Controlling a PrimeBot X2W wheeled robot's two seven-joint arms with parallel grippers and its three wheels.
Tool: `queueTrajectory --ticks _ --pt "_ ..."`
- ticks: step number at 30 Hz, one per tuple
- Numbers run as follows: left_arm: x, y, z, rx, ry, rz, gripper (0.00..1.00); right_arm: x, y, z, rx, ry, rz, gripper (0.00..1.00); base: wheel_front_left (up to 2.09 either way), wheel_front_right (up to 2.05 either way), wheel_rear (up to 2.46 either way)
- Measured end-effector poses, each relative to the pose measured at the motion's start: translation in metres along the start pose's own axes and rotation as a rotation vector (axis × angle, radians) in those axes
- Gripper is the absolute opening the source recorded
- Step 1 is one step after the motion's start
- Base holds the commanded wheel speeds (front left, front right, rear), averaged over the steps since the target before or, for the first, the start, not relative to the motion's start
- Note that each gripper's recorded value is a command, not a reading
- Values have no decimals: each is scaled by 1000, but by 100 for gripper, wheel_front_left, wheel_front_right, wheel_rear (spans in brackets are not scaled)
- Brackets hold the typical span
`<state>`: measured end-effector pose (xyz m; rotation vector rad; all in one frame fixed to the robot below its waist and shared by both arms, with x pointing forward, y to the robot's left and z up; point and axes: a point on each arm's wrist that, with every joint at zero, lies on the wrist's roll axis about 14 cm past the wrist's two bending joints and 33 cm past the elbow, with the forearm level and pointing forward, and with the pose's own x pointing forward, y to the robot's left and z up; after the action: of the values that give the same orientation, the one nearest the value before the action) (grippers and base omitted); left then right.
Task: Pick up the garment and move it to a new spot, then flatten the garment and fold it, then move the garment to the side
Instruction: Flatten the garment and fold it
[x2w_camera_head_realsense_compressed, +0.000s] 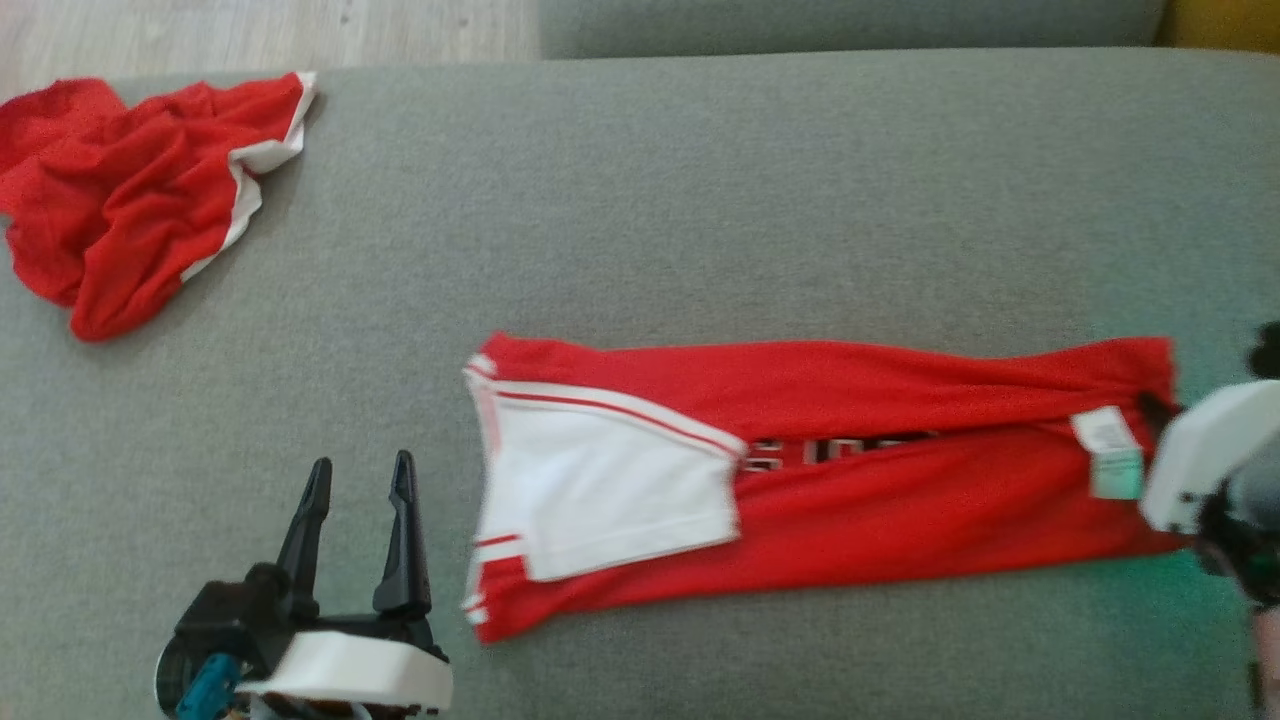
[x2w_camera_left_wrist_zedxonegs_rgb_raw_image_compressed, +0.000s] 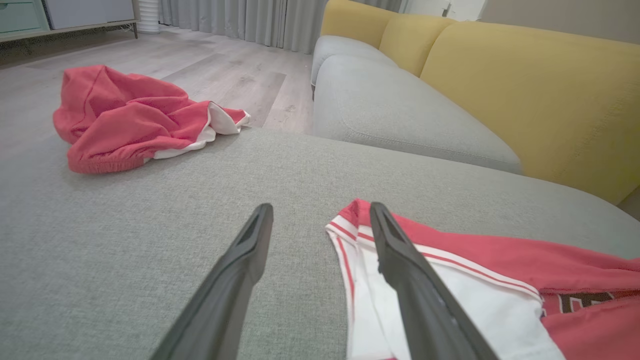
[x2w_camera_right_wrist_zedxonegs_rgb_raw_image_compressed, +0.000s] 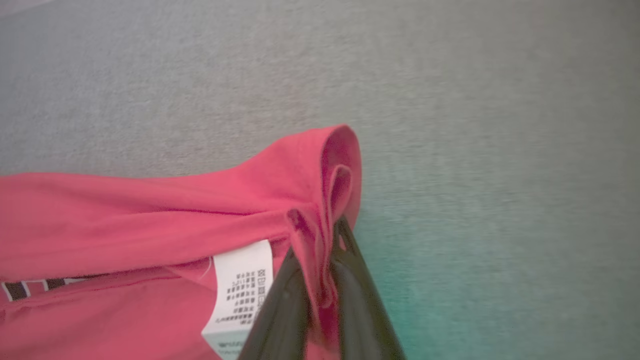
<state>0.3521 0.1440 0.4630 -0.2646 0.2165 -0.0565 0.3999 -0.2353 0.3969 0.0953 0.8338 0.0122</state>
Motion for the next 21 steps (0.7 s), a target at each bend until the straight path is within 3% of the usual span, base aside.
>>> queueTrajectory --ticks 4,8,9,16,21 --pt "-1 -6 3 4 -11 -21 100 -19 -29 9 16 -54 -60 0 0 0 0" --pt "-3 -13 4 10 -15 -47 100 -34 -28 10 36 -87 -49 0 0 0 0" --pt "-4 -16 4 12 -18 -57 100 -39 -14 11 80 -102 4 0 0 0 0" --pt "-10 -19 7 22 -24 -68 100 -52 42 9 63 -126 154 0 0 0 0" --pt "-17 -11 7 25 -25 -42 100 -62 107 16 84 -159 349 0 0 0 0"
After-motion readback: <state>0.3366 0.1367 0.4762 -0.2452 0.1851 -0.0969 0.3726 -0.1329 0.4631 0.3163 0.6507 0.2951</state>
